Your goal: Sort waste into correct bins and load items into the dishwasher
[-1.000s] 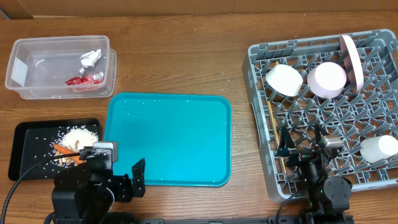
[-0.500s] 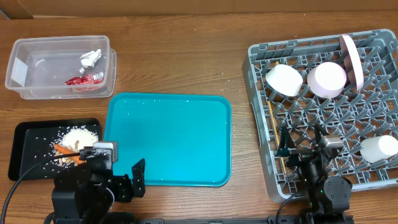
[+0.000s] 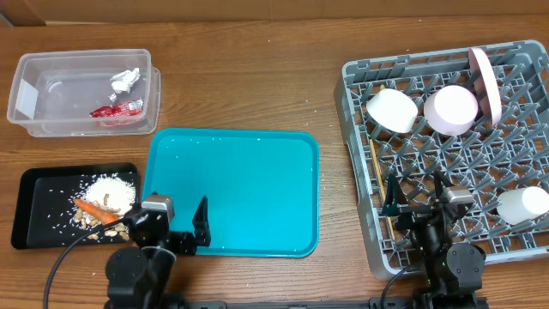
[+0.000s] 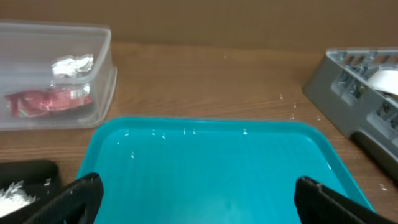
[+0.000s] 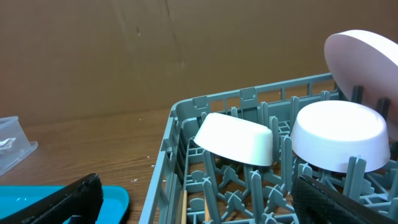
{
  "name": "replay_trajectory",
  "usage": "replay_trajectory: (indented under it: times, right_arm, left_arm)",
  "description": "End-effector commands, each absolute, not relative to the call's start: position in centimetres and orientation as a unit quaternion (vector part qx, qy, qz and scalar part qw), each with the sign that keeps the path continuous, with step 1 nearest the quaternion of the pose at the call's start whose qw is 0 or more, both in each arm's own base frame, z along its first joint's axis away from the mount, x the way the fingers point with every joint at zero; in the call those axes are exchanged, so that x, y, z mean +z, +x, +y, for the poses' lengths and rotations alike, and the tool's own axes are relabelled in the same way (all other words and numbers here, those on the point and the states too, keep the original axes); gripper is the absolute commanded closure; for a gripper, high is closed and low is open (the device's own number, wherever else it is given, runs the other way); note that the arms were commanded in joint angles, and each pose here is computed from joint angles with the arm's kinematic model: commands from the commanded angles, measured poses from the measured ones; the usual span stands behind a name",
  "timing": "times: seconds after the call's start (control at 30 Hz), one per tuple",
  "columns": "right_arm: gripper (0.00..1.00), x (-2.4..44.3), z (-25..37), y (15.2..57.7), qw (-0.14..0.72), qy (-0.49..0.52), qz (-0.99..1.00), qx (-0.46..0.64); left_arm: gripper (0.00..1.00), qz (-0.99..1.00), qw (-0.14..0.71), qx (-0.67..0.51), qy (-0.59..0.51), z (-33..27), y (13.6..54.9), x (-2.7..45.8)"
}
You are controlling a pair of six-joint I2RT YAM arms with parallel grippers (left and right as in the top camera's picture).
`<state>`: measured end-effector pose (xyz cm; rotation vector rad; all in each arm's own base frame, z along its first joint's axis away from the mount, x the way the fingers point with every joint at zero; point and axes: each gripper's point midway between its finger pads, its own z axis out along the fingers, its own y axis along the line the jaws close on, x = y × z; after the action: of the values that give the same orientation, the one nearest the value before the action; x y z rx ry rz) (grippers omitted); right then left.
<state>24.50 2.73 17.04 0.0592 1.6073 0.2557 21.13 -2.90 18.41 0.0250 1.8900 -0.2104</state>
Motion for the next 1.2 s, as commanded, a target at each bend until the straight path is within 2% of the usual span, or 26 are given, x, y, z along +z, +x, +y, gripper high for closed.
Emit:
replay_trajectory:
  times: [0.0,0.27,0.43,1.17]
  right_arm:
    - [0.00,17.0,2.5,24.5,0.690,0.029,0.715,0.109]
    - [0.00,17.0,2.5,24.5,0.690,0.029,0.715,0.109]
    - [0.00,17.0,2.5,24.5,0.690,0.029,0.715,0.109]
    - [0.00,17.0,2.5,24.5,0.690,0.029,0.715,0.109]
  left_arm:
    - [0.00,0.757,0.648,-0.083,0.016,-2.7,22.7,18.8]
    - [0.00,0.688,0.723,-0.052,0.038,-2.4,24.5,18.7]
    - [0.00,0.731,0.679,-0.046,0.044,-2.4,24.5,15.7]
    - [0.00,0.729,0.681,-0.046,0.044,-2.4,24.5,15.8]
